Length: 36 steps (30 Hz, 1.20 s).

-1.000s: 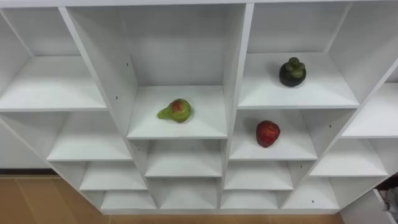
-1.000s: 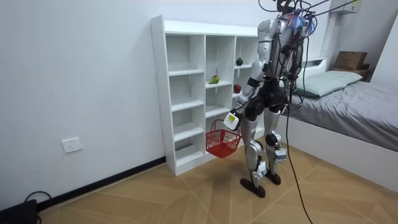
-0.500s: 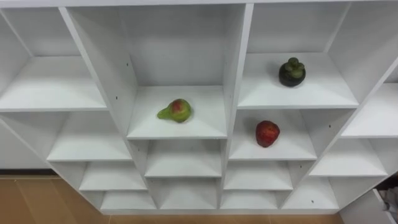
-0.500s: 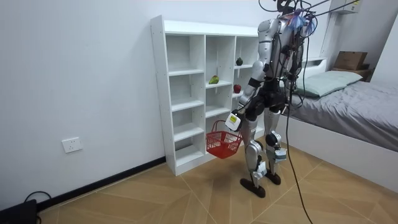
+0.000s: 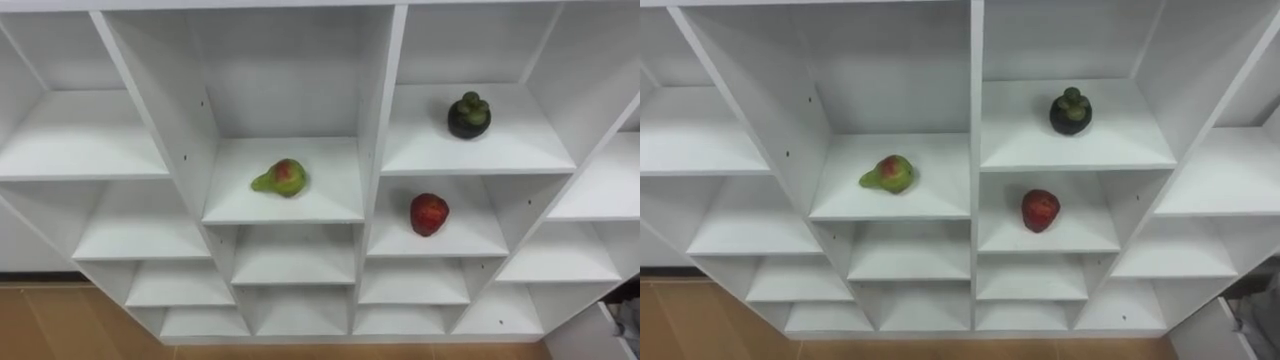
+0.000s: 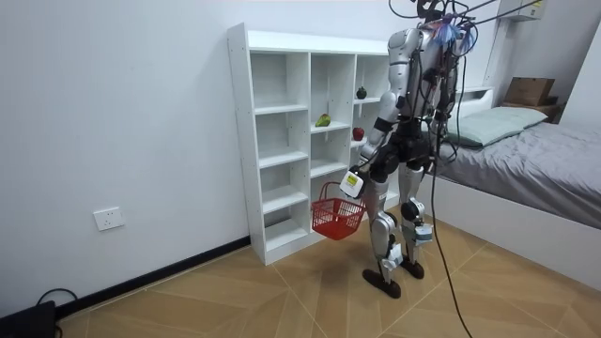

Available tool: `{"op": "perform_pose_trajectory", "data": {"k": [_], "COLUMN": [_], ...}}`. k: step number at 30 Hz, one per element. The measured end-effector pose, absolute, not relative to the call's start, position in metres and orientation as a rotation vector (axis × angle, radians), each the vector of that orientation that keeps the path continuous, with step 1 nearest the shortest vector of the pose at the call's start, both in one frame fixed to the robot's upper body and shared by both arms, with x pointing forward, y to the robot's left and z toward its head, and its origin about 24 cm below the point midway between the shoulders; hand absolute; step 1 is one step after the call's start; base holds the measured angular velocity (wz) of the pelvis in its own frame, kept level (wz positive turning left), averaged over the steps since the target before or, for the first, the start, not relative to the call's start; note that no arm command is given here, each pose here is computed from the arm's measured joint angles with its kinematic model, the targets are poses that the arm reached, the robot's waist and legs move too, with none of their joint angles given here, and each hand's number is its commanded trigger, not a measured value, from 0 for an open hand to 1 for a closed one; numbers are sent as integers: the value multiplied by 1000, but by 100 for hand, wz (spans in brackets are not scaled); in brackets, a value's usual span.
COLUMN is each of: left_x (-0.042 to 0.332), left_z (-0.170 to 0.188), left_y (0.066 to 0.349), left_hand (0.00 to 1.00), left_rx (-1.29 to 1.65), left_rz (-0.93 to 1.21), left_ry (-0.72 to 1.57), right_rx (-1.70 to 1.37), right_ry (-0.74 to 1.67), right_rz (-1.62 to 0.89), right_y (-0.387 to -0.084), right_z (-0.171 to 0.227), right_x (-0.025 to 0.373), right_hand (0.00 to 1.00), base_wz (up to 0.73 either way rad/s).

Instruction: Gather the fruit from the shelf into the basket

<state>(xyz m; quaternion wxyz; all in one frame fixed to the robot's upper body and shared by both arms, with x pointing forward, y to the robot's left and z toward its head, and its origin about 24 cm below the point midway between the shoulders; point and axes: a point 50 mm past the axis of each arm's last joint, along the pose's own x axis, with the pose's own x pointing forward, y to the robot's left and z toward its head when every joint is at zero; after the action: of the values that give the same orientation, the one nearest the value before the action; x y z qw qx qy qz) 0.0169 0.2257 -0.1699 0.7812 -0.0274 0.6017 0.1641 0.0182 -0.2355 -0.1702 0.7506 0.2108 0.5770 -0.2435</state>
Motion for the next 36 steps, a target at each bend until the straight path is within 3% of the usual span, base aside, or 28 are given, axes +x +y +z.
{"op": "perform_pose_trajectory", "data": {"k": [9, 20, 28, 36], "left_x": [16, 17, 19, 17], "left_z": [-169, -167, -164, -164], "left_y": [229, 237, 245, 245], "left_hand": [100, 100, 100, 100], "left_rx": [-63, -31, -3, 13], "left_rz": [376, 395, 406, 388], "left_ry": [1290, 1282, 1253, 1253], "right_rx": [547, 530, 342, 99], "right_ry": [1171, 915, 603, 258], "right_rz": [-724, -970, -1059, -1056], "right_y": [-247, -278, -296, -291], "right_z": [-167, -146, -96, -32], "right_x": [19, 58, 118, 162], "right_hand": [0, 0, 0, 0], "base_wz": [-4, -9, -5, 0]}}
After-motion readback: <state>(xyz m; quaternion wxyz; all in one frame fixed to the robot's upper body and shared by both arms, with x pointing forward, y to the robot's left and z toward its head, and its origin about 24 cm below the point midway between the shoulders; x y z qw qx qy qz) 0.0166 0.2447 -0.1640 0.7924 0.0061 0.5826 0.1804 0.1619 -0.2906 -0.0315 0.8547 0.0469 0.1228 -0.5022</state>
